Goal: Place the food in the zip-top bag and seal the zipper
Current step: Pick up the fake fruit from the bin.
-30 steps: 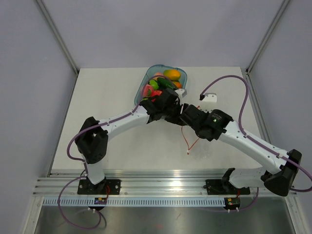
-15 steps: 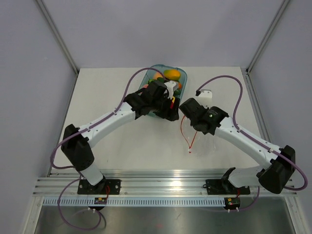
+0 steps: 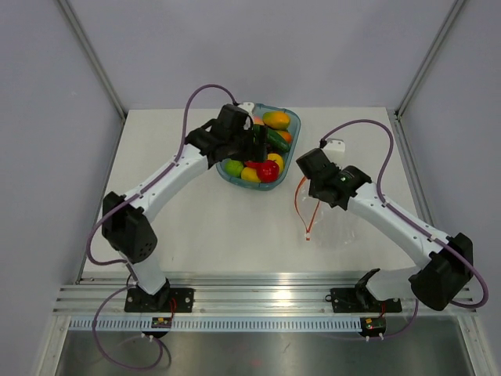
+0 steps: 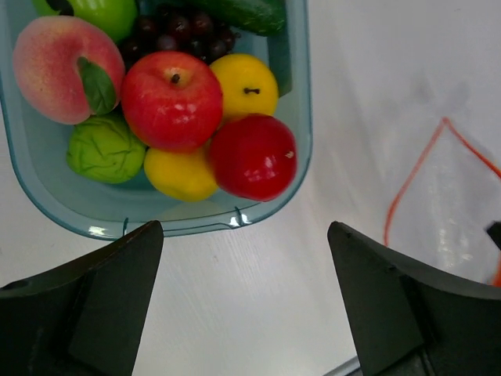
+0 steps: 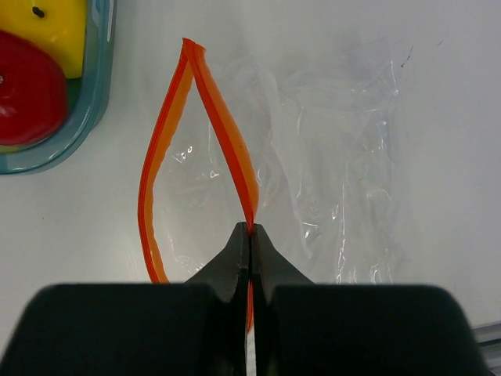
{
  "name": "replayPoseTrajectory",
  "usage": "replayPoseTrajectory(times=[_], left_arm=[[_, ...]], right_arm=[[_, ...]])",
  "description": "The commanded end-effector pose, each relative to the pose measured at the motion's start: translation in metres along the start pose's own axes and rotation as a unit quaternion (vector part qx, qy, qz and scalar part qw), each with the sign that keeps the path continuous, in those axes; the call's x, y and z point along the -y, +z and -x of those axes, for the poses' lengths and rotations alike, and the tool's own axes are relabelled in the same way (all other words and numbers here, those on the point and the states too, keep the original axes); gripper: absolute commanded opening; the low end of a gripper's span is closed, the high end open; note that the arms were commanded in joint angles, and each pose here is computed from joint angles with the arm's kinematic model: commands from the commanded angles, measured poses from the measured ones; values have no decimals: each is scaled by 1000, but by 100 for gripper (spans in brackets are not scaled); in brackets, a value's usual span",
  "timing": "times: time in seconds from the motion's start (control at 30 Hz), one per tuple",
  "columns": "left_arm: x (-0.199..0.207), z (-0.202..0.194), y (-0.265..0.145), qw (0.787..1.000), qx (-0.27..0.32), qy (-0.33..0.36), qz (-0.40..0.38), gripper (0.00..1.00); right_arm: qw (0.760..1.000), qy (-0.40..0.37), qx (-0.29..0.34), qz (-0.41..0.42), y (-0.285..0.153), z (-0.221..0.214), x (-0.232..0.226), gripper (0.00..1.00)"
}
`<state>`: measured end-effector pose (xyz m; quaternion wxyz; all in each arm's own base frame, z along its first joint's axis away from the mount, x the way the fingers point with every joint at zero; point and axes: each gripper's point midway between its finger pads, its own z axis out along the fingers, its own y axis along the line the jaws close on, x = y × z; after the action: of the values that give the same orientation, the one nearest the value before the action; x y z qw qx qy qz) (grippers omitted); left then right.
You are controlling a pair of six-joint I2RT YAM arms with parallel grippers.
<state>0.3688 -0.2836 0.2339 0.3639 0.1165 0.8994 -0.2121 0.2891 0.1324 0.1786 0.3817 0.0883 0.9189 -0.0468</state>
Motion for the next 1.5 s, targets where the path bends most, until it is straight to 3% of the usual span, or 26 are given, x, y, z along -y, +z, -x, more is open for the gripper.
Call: replayPoseTrajectory(times=[0.0,0.1,0.13,0.67,0.93,1.47], left_arm=[[-11,-6,18,996,-2,8,85,91],[-12,-4,27,993,16,15,120,90],[-14,-6,33,992,15,18,127,99],[15,-18,92,990,-11,79,117,95],[5,-25,104,984,-18,82,156,98],[8,-42,116,976,-24,109,189,86]], right_arm=[[999,17,26,19,-14,17,1,0],[999,24,32,22,-21,18,7,0],[999,27,33,22,-22,17,9,0],[999,42,20,27,-27,1,19,0],[998,43,21,33,-27,3,16,0],[997,46,17,54,-29,5,6,0]])
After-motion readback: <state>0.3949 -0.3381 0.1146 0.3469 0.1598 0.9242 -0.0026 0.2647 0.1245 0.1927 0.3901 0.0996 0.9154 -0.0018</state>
